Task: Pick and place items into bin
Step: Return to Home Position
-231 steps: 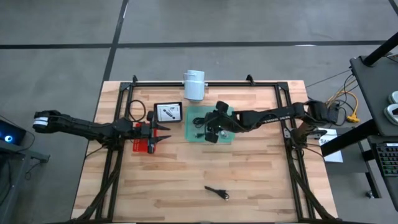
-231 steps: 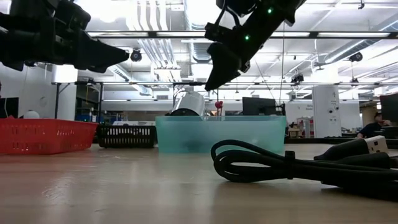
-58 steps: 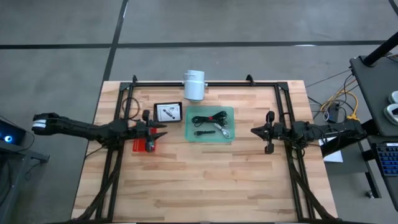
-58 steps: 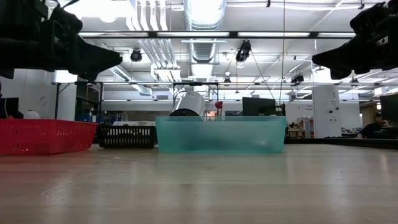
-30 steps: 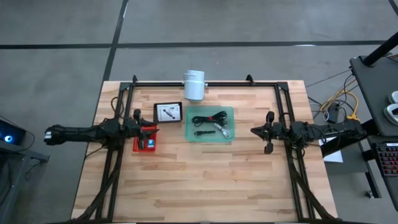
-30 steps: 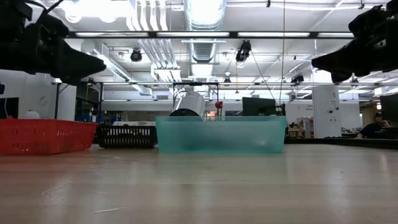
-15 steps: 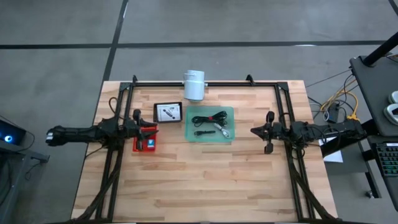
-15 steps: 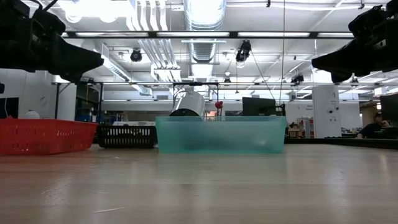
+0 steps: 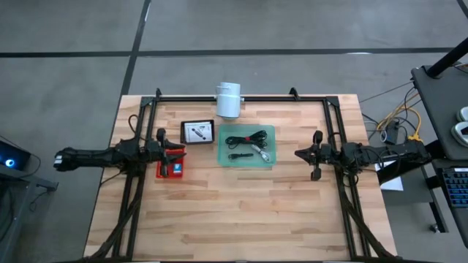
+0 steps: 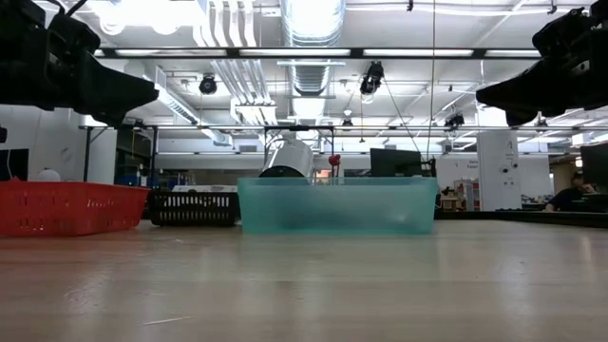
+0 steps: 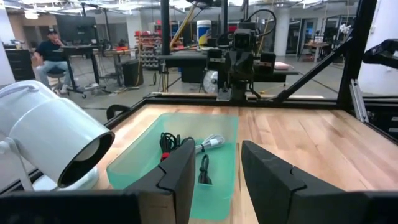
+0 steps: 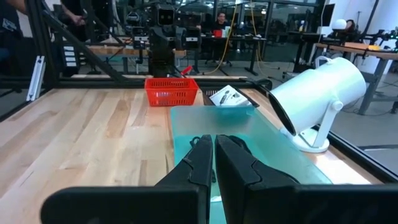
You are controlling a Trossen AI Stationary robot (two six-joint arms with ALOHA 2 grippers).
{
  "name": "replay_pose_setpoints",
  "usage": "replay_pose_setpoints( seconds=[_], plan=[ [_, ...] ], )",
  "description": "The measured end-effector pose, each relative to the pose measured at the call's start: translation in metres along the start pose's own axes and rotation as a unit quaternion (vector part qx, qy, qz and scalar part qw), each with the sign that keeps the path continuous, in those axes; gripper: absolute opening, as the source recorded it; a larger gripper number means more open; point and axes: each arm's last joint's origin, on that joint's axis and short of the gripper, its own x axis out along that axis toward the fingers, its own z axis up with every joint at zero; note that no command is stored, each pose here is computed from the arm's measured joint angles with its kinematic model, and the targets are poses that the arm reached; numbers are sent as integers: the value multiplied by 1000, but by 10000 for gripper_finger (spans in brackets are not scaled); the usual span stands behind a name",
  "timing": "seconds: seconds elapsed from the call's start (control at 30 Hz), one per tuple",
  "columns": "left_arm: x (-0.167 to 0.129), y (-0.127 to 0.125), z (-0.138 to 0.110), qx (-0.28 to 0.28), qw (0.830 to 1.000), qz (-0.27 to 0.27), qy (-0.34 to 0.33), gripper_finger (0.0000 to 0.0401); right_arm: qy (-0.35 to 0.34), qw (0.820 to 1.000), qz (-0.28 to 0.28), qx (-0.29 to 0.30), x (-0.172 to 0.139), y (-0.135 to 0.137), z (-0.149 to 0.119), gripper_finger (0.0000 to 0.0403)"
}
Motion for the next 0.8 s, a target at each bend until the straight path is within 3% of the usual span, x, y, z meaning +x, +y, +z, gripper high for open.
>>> replay_pose_setpoints(
  seconds=[0.8],
  plan=[
    [0,0,3,-2,1000,0,-13,115,0,1000,0,-2,0,0,0,9]
  ],
)
